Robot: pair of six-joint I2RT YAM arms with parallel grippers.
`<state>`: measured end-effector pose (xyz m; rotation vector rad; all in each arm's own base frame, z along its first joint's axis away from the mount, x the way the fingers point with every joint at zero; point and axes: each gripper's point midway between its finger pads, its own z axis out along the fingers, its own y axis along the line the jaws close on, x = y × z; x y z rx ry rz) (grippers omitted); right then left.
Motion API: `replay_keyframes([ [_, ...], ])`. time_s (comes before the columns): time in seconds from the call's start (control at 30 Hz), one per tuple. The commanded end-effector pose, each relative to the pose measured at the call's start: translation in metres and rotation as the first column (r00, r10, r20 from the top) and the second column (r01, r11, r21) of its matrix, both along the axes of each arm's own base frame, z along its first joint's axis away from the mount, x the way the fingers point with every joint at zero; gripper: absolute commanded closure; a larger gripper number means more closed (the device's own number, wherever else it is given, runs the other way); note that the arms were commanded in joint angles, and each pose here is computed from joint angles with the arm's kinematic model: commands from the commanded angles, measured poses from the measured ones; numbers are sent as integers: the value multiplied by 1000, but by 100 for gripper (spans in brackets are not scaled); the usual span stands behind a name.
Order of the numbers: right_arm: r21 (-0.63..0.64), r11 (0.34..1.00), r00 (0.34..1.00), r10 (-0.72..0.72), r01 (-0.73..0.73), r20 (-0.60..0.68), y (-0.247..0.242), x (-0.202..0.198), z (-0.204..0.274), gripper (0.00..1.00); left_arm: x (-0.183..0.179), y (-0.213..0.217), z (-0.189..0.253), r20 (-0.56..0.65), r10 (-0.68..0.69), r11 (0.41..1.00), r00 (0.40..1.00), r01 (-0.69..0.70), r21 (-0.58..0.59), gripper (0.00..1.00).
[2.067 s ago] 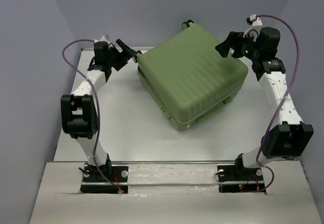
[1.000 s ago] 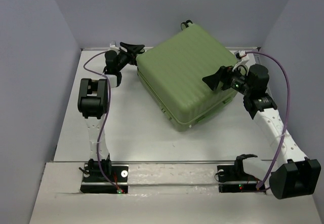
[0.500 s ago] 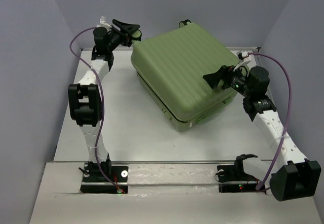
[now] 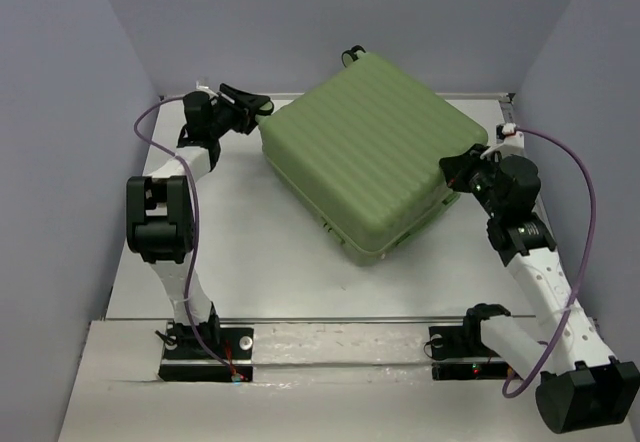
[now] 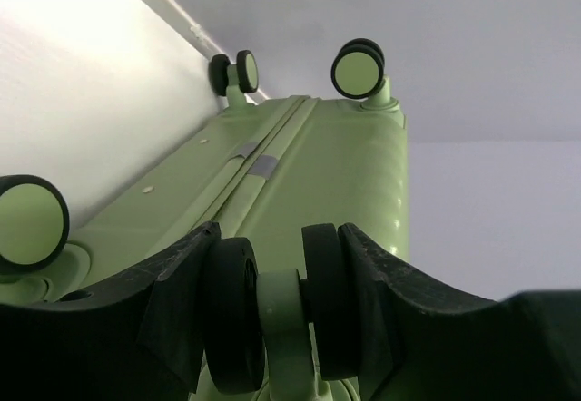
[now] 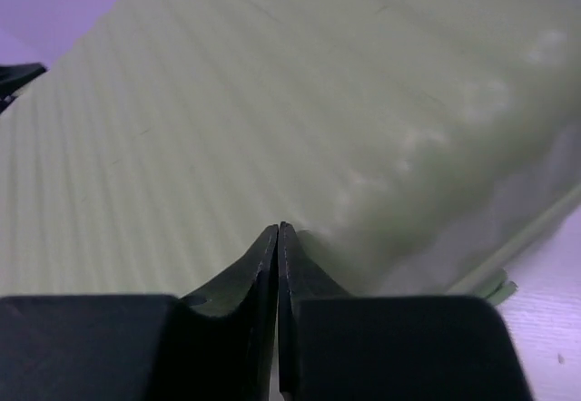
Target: Pack the luggage
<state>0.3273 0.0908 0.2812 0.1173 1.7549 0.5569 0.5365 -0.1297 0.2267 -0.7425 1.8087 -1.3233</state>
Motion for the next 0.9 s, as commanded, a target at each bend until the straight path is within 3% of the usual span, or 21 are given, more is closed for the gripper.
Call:
replay_keyframes([
  [0.0,-40,933,932,-360,358,-53,-62,-8,-21,93,-16,-5,66,255,-45,999,966,38,30,94],
  [0.1,-23,911,908,-413,413,-74,-75,-17,-34,93,-21,0,53,228,-34,999,973,27,37,94],
  [0.33,-23,937,921,-346,347,-179,-59,-14,-78,93,-35,43,37,204,58,995,977,-73,65,94],
  [0.5,24,992,983,-118,123,-138,-16,21,-80,93,-51,68,19,170,118,987,978,-134,86,94],
  [0.6,54,998,997,30,-27,-66,11,42,-54,93,-63,77,15,156,138,984,978,-154,91,94],
  [0.67,67,992,992,115,-111,-59,27,62,-52,93,-72,84,17,160,159,979,974,-177,104,94],
  [0.7,82,978,981,193,-193,5,41,71,-26,93,-81,89,18,154,181,973,971,-200,118,94],
  [0.87,140,926,936,353,-351,10,71,104,-16,92,-96,95,41,207,197,960,958,-232,159,94],
])
